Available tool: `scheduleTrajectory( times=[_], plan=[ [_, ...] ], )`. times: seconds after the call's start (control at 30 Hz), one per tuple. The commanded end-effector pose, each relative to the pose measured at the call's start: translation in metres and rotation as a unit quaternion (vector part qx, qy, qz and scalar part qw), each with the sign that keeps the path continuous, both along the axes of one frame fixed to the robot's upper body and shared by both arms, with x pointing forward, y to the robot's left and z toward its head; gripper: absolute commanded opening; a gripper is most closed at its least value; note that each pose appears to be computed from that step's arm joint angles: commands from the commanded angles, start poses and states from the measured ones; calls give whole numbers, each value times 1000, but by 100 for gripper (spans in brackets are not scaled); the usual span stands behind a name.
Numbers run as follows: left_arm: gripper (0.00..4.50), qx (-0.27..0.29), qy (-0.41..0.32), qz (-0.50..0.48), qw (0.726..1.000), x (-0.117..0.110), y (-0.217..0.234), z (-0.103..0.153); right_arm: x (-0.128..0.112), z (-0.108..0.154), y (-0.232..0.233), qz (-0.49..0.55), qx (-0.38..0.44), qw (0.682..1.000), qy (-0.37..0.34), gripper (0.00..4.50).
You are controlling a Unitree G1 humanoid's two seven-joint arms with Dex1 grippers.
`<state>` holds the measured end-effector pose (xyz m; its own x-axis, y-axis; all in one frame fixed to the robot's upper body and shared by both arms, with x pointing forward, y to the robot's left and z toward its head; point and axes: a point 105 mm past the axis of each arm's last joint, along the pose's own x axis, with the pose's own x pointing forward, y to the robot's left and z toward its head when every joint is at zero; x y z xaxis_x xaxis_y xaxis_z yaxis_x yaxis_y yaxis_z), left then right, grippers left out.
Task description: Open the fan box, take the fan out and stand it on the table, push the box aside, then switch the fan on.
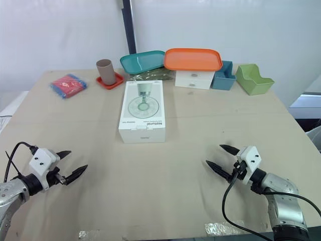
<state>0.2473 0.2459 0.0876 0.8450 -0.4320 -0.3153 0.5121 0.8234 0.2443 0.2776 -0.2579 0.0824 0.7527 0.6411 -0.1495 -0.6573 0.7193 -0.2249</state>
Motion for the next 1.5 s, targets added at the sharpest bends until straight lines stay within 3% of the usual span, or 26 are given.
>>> scheduleTrajectory(
  times=[0.03, 0.63, 0.87, 1.0, 1.03, 1.17, 1.2, 1.27, 1.5],
  plan=[
    [448, -2, -16, -5, 1000, 1, -2, 7, 0, 16, 0, 1, -8, 1000, -31, 450],
    [448, -37, -45, 3, 998, 6, -14, 13, 8, 20, 6, 8, -13, 999, -40, 450],
    [448, -73, -106, -26, 991, 33, -42, 53, 16, 33, 34, 34, 7, 997, -62, 450],
    [316, -96, -127, -67, 985, 53, -74, 73, 26, 47, 63, 57, 20, 995, -82, 450],
    [248, -100, -129, -71, 984, 58, -80, 77, 28, 50, 70, 61, 23, 994, -87, 450],
    [155, -111, -126, -100, 981, 76, -106, 90, 38, 68, 100, 82, 28, 990, -108, 450],
    [74, -116, -124, -106, 980, 79, -111, 94, 39, 72, 106, 86, 29, 990, -112, 450],
    [12, -127, -98, -129, 979, 85, -121, 97, 44, 83, 124, 98, 32, 987, -122, 450],
    [3, -109, -28, -158, 981, 92, -126, 86, 53, 103, 162, 117, 31, 984, -127, 450]
  ],
)
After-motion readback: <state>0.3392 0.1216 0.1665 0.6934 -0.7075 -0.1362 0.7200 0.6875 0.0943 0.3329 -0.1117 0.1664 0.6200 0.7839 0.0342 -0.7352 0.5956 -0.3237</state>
